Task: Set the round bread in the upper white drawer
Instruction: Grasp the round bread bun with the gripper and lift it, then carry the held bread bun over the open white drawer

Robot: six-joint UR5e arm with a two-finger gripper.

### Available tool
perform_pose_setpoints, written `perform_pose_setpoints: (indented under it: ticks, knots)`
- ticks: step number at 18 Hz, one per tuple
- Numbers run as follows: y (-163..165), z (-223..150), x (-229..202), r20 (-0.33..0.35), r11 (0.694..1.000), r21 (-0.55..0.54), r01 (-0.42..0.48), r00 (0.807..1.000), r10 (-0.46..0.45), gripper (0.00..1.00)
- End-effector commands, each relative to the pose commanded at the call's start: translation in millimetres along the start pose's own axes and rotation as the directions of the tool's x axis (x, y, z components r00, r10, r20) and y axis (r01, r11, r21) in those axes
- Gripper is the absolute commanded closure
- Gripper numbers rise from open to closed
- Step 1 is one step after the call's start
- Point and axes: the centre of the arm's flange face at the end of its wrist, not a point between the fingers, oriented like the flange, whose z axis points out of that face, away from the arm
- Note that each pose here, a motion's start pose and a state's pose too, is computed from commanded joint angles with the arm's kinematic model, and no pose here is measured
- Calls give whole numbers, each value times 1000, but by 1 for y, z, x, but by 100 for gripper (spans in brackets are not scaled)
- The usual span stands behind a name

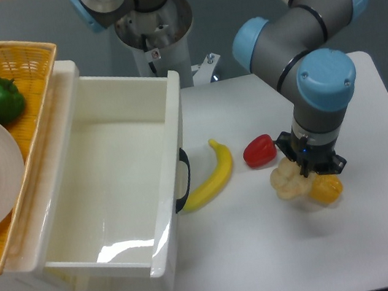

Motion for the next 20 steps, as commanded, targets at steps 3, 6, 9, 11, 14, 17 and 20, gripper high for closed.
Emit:
perform_pose_setpoints:
  ticks: [3,6,9,11,14,17,20]
  knots:
    - [-2,3,1,-4,1000,2,-3,1000,3,100]
    - [-3,-5,0,1,999,35,5,1000,-5,100]
    - [-5,-20,6,17,999,54,2,1000,-3,100]
    - [-1,-50,14,62,998,64,10,998,-14,100]
    - [3,-91,28,118,996,86,38,992,-48,100]
    - [-1,-116,45,126,983,148,113,983,-132,100]
    - [-5,-137,60,111,958,232,167,974,-197,100]
